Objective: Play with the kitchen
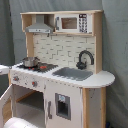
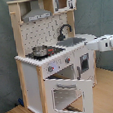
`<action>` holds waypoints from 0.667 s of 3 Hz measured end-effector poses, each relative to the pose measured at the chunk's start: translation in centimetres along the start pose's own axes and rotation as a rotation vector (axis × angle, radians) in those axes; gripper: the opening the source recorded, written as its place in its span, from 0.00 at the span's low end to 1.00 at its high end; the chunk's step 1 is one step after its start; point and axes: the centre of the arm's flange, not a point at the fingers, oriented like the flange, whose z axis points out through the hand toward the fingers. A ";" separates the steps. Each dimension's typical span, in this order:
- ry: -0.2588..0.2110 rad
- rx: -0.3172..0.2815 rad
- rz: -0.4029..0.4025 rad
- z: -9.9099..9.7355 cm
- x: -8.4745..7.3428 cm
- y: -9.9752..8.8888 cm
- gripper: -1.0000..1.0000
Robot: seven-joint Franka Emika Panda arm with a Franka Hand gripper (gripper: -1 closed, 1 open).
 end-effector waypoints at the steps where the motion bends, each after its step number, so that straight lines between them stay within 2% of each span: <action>1: -0.006 0.029 -0.019 -0.7 -2.3 1.3 1.00; 2: -0.013 0.063 -0.036 -1.0 -4.9 2.0 1.00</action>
